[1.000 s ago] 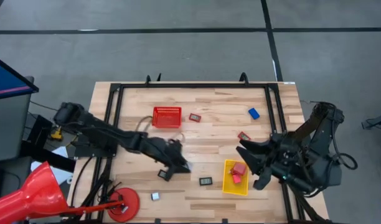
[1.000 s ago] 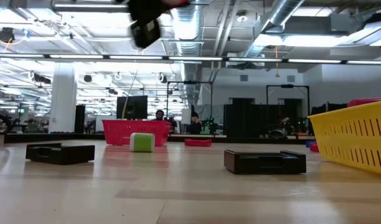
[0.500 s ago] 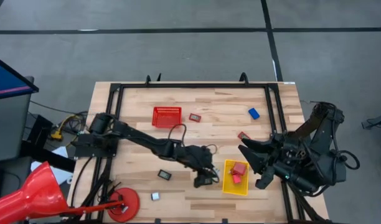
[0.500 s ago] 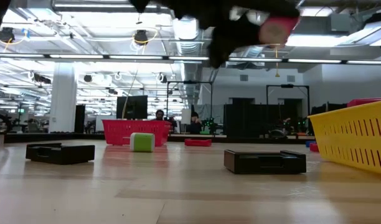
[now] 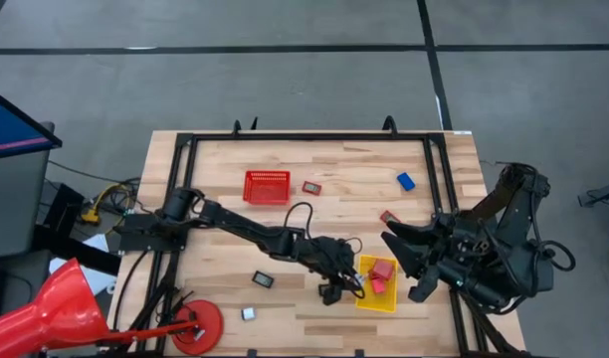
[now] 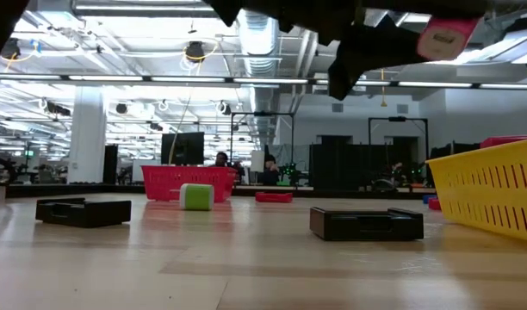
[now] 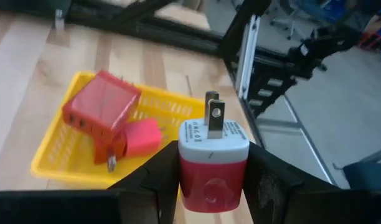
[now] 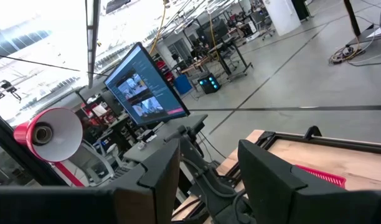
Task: Pick & Place Office items
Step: Put the pink charger adapter into the yellow basket
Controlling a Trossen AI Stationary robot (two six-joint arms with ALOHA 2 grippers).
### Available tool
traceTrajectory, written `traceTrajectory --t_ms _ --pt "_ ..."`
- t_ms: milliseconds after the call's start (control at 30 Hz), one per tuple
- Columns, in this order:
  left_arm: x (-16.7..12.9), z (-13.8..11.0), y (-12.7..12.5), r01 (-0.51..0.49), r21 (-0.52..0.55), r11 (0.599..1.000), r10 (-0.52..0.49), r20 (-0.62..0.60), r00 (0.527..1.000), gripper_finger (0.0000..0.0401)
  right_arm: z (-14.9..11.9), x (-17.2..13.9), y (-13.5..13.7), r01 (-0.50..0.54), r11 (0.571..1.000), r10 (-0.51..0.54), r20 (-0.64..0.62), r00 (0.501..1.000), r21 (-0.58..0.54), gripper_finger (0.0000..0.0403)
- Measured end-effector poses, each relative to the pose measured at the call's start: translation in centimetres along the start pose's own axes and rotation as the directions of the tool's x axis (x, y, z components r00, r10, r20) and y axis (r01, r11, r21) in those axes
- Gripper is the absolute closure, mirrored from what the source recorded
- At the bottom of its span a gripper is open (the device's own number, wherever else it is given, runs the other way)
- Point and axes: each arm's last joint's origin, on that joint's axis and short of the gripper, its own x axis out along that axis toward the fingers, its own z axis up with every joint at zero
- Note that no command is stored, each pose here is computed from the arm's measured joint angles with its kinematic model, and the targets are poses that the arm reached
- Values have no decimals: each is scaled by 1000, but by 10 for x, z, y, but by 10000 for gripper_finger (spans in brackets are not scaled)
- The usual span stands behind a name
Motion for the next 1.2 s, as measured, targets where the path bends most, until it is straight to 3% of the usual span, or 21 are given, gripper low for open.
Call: traceTrajectory --t_ms 400,733,967,1067,1200 --pt "4 1 11 -9 -19 1000 10 33 999 261 -1 1 0 4 1000 -4 2 1000 -7 246" --pt "-3 16 47 -69 -55 996 74 81 994 261 -1 8 -1 15 1000 -15 12 1000 -2 246" --pt "-7 21 50 21 -71 997 -17 63 998 261 -3 7 -1 -7 1000 7 2 1000 -19 246" --pt "-30 43 49 39 -45 998 -35 83 996 261 -3 5 0 -12 998 12 -1 1000 -54 246" --pt "-88 83 51 -5 26 1000 2 103 995 266 -3 1 0 -14 985 13 -5 1000 -172 246"
